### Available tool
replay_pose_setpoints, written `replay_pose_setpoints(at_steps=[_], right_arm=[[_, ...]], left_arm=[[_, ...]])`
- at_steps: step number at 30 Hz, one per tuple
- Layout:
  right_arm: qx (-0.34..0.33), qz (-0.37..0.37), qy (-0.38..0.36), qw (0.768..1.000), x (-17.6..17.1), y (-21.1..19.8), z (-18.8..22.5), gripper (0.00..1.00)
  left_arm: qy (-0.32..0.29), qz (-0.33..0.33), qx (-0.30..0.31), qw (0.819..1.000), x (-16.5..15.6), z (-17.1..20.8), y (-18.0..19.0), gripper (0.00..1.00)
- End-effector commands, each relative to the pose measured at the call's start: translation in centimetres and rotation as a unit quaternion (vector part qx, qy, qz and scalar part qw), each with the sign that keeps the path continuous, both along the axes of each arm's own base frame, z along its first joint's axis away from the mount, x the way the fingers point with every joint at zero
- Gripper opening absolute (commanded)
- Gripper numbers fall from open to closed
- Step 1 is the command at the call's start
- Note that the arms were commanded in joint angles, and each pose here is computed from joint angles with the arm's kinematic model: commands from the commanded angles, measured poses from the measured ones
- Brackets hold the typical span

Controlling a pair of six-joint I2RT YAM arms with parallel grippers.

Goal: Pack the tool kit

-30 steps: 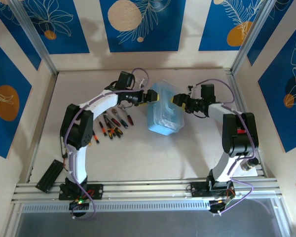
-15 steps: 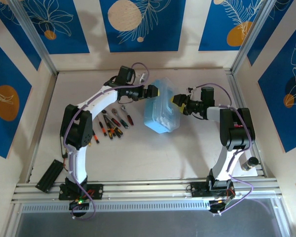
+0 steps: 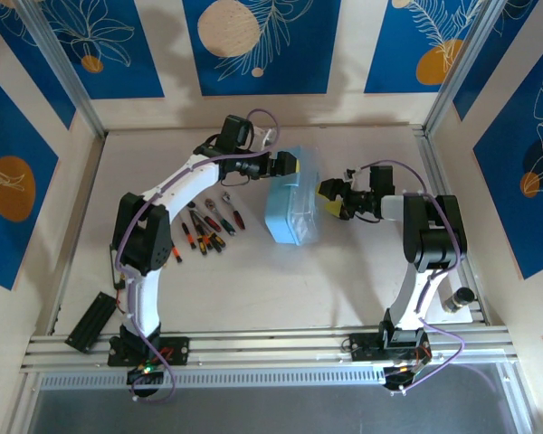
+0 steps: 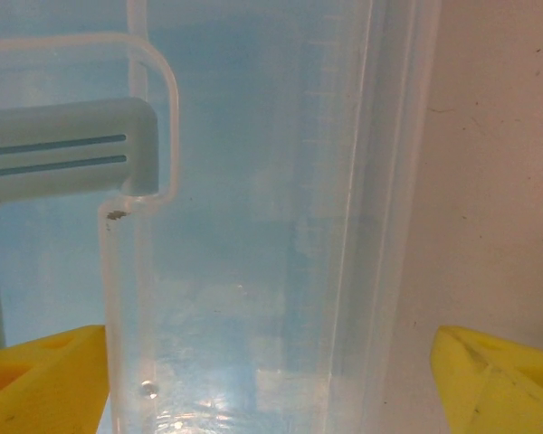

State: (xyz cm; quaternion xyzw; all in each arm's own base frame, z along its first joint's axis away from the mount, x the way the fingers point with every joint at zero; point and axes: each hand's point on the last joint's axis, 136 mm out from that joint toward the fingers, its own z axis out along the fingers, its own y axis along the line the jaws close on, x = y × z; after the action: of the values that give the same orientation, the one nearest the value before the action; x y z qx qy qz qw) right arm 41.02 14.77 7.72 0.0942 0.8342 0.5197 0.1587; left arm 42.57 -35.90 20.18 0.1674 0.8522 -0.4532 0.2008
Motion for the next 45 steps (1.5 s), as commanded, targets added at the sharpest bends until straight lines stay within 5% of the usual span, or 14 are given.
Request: replay_pose_setpoints(at_steps=[1, 5, 17, 24, 45], right_arm=[[-0.022, 0.006, 0.018, 1.000, -0.7, 0.0, -0.6, 0.91], [-0.053, -0.003, 0.015, 0.998, -0.6, -0.9, 0.5, 0.99], [-0.166, -0.023, -0.004, 0.986, -0.8, -3.4, 5.7, 0.99], [-0.174, -0.006, -0.039, 0.984, 0.0, -1.1, 9.1, 0.74], [-0.139, 0.014, -0.013, 0.990, 2.4, 3.9, 8.0, 0.43]], left_arm=[[0.013, -0.023, 0.005, 1.000, -1.5, -0.1, -0.8, 1.00], [0.010, -0.023, 0.010, 1.000, -1.5, 0.2, -0.7, 1.00], [-0.009, -0.012, 0.057, 0.998, -1.3, 0.9, 0.6, 1.00], [0.000, -0.016, 0.054, 0.998, -1.6, 1.3, 0.6, 1.00], [0.040, -0.021, 0.029, 0.999, -2.7, -0.6, -1.6, 1.00]])
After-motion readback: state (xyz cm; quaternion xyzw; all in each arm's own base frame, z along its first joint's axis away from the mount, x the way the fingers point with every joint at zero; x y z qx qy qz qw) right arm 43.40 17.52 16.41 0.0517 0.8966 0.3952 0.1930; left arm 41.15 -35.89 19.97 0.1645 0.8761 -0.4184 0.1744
